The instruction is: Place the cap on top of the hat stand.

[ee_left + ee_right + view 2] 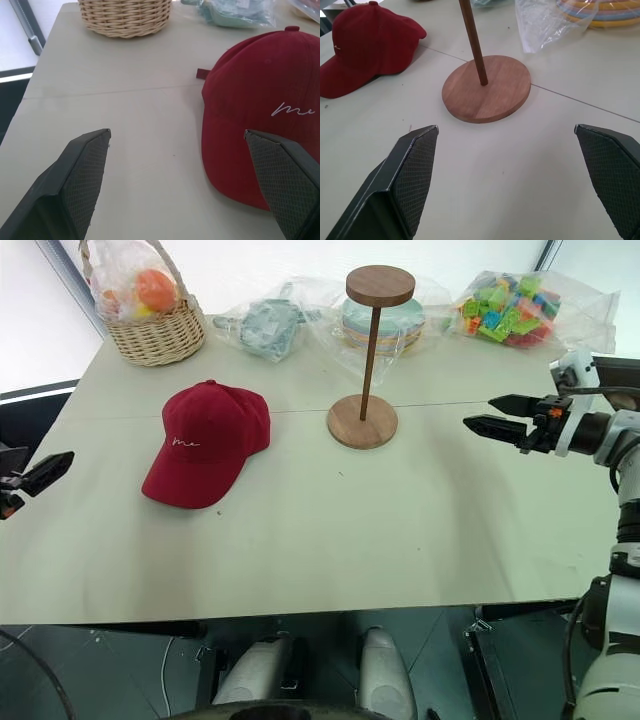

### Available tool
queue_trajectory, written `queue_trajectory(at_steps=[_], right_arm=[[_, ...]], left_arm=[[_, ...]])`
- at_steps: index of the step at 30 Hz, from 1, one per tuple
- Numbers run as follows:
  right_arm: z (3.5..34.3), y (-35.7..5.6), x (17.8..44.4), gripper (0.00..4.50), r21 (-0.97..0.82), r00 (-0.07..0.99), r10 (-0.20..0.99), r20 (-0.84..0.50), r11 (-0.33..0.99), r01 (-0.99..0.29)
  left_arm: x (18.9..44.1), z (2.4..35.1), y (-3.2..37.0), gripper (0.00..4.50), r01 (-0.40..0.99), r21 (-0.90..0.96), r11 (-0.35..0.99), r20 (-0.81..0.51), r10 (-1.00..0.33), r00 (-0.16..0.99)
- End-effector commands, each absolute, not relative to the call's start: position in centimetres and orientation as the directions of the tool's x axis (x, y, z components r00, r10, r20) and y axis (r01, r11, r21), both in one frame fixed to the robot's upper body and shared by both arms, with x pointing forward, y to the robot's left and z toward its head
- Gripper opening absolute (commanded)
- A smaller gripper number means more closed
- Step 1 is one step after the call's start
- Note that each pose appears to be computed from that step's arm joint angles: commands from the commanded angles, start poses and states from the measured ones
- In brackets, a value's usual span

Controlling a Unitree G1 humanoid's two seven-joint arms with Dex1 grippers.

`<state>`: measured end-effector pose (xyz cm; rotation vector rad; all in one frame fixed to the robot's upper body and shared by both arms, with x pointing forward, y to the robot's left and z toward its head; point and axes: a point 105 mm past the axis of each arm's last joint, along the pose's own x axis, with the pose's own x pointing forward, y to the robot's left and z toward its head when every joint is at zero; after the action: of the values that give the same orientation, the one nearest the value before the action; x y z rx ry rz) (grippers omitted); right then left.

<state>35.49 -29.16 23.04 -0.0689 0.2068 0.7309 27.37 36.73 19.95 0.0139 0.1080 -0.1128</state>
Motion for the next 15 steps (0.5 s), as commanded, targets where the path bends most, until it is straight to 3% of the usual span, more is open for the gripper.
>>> queue_trajectory(at_steps=[1, 7, 15], right_arm=[[24.8, -29.1, 35.6, 4.5, -0.04, 0.734, 0.658, -0.168, 0.739, -0.672], [25.1, -27.6, 35.3, 4.5, -0.047, 0.692, 0.7, -0.177, 0.696, -0.716], [25.3, -21.7, 32.4, 4.5, -0.007, 0.507, 0.84, -0.192, 0.515, -0.857]], left_arm=[[27.2, 21.7, 37.2, 4.47, 0.106, 0.066, 0.992, -0.076, -0.101, 0.992], [27.1, 22.6, 37.3, 4.47, 0.133, 0.075, 0.988, -0.075, -0.127, 0.989], [26.3, 22.1, 35.4, 4.47, 0.284, 0.045, 0.958, -0.167, -0.273, 0.947]])
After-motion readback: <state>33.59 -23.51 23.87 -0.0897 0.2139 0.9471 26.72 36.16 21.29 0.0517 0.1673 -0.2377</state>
